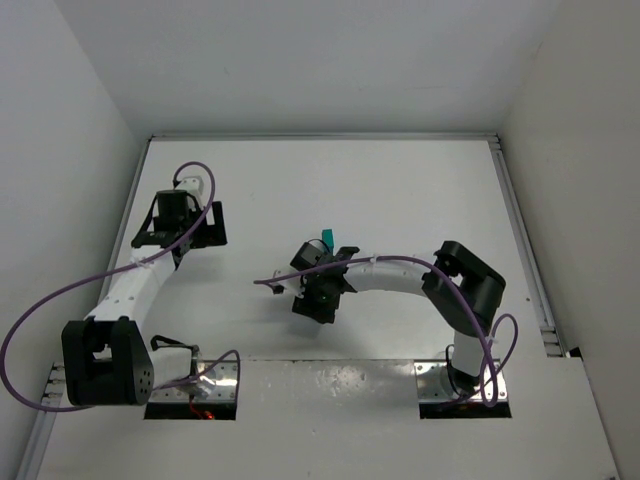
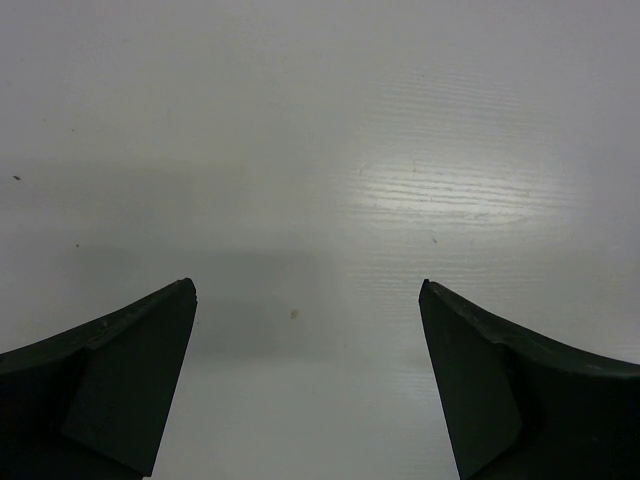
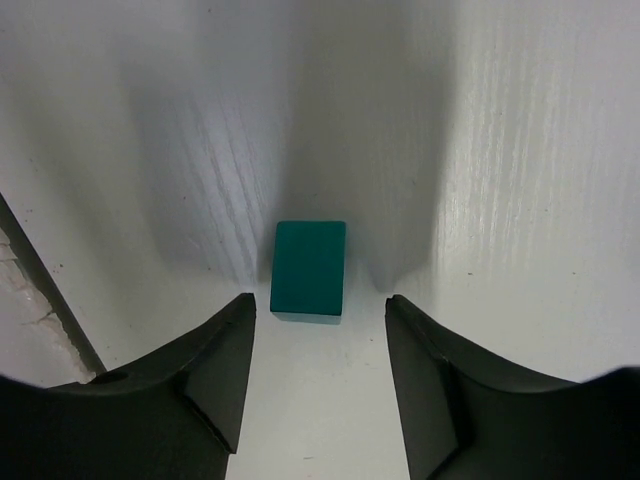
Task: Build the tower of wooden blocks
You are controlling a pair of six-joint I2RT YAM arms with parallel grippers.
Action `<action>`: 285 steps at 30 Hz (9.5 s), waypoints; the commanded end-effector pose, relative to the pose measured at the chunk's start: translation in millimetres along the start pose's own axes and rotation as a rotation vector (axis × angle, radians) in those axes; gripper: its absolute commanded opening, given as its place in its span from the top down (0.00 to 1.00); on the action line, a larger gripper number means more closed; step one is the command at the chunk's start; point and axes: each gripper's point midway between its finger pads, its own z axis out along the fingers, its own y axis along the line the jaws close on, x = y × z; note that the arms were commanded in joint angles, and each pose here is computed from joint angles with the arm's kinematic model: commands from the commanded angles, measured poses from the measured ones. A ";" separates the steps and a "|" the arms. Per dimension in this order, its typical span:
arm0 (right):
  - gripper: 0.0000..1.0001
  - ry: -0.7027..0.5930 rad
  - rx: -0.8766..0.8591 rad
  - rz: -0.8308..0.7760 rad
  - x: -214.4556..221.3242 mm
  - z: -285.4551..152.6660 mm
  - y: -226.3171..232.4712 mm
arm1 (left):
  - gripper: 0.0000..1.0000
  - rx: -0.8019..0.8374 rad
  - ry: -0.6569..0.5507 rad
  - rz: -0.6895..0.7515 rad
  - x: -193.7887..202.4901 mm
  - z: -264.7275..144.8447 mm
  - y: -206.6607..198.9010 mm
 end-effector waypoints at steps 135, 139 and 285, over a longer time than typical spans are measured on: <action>1.00 -0.225 0.398 1.120 -46.3 -107.8 -168.9 | 0.00 -0.110 -0.130 -0.109 -71.6 11.4 10.2; 1.00 -0.220 0.392 1.129 -45.9 -104.5 -166.6 | 0.00 -0.111 -0.121 -0.109 -69.4 14.0 10.4; 0.90 -0.287 0.259 1.158 4.8 -94.7 -168.4 | 0.00 0.093 -0.053 -0.031 -63.9 22.1 -20.9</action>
